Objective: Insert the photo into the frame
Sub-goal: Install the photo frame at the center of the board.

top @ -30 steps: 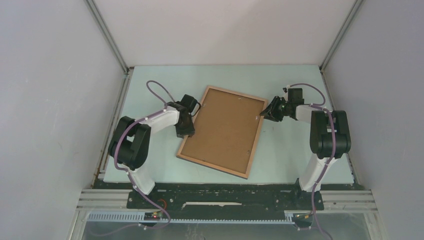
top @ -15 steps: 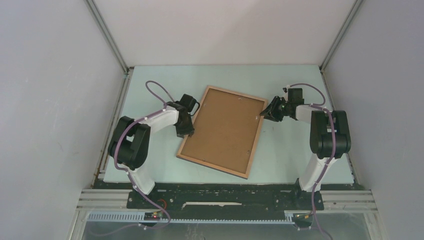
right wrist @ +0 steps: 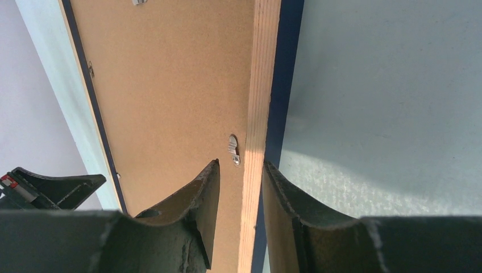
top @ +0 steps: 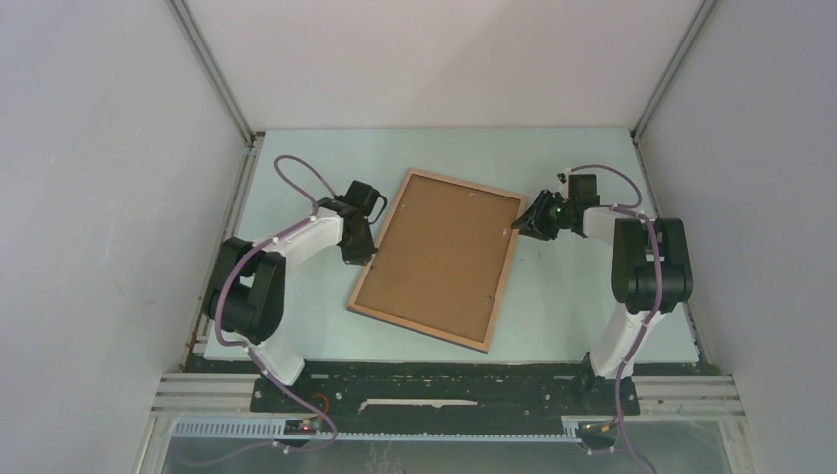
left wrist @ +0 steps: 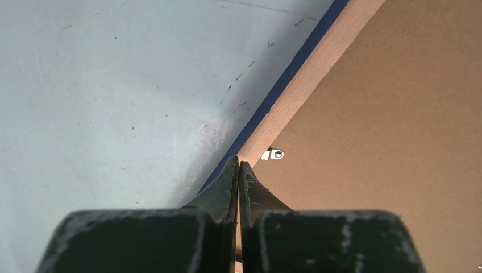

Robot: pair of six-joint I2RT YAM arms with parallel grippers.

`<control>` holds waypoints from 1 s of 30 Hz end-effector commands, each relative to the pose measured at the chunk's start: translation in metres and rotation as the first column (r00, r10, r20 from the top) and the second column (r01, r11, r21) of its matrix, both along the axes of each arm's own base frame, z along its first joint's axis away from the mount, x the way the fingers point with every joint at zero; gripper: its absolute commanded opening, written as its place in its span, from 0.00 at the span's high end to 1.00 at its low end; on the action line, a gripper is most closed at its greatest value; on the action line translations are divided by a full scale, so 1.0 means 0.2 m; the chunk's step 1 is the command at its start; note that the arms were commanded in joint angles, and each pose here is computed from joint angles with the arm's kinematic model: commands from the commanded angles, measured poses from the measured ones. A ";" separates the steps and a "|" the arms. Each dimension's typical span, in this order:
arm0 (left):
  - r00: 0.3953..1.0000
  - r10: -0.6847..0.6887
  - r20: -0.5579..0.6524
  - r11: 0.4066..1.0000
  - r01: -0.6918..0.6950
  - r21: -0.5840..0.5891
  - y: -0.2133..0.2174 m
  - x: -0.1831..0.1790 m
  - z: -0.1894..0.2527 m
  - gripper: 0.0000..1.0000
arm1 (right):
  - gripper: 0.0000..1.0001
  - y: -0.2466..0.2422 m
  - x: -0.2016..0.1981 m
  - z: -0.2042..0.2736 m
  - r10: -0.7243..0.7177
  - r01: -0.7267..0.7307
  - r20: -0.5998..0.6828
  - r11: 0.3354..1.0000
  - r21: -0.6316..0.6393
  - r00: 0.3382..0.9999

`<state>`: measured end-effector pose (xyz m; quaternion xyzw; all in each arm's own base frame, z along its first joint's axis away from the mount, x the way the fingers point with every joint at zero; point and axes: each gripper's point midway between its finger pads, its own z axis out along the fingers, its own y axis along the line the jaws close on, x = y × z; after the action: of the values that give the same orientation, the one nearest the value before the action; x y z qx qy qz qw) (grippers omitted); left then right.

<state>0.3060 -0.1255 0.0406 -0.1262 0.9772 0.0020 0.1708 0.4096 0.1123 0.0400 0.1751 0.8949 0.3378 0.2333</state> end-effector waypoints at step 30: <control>1.000 0.014 -0.017 0.999 -0.014 -0.044 -0.03 0.25 -0.07 0.68 | 0.46 0.05 0.02 0.11 0.033 -0.032 0.080 0.999 -0.017 0.996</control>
<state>0.3467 -0.1400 0.0253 -0.1142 0.9805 -0.0136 0.1594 0.4082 0.1164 0.0405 0.1693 0.8953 0.3410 0.2314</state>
